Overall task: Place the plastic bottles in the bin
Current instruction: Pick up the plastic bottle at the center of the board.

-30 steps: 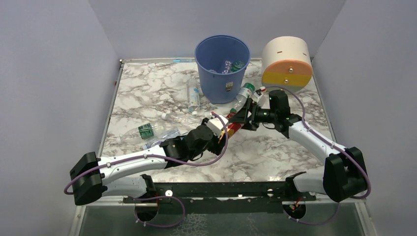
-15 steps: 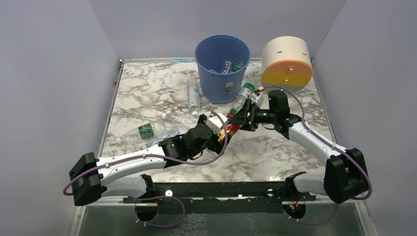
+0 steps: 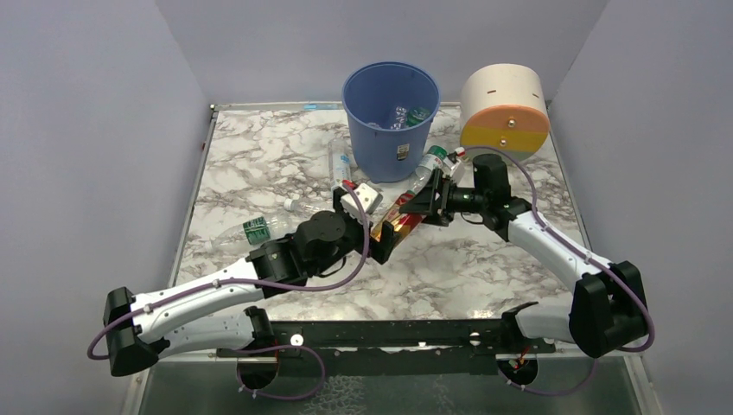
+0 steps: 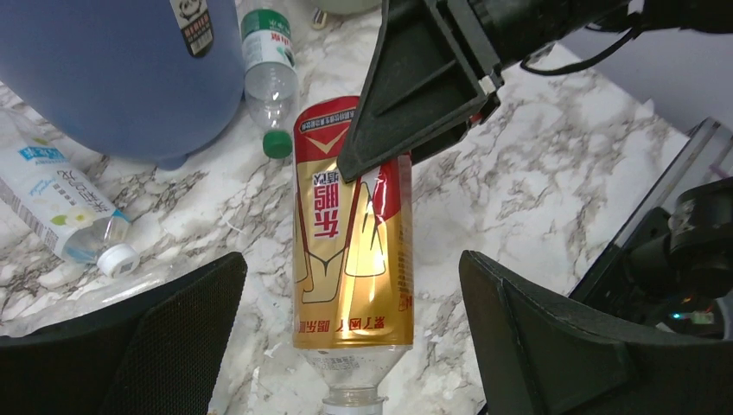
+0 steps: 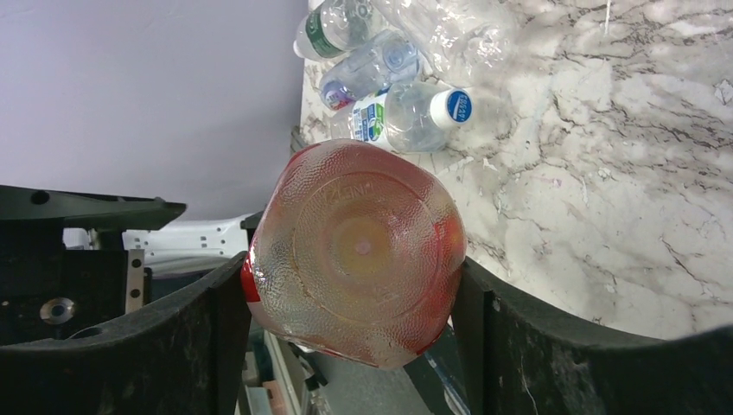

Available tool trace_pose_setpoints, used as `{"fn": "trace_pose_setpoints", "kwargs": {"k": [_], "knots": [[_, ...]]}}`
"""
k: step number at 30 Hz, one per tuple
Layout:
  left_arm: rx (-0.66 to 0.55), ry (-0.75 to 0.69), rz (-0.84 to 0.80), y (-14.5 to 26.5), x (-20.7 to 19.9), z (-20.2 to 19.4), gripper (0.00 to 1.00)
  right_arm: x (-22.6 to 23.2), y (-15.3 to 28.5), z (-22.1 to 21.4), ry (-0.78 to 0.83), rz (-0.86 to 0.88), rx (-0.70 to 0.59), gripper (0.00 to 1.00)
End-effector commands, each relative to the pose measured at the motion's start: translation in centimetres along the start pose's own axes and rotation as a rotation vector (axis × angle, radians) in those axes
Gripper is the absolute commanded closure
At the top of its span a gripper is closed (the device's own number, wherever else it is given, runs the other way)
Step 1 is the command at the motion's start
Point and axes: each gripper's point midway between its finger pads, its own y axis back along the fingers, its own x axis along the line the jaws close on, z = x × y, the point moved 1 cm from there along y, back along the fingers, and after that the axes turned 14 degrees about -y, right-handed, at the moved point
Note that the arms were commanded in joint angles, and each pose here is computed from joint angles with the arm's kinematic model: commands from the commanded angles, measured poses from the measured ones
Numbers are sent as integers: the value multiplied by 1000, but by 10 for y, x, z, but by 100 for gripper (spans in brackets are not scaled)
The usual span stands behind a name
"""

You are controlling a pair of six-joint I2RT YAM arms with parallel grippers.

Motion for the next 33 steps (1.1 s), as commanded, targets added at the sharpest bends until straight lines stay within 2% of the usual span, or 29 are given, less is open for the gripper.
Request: {"fn": "trace_pose_setpoints", "kwargs": {"k": [1,8,18,26,33], "knots": [[-63,63,40,18,12,29,1,23,2,7,61,30,-14,40],[-76,137,83,36,24,46,1,51,5,26,129,36,-56,40],[-218,249,77,85,39,82,1,123,-2,78,255,96,-132,39],[-253,264,99,104,49,78,1,182,-3,113,350,182,-201,38],[-264,282,106,113,53,73,1,199,-9,146,401,194,-242,38]]}}
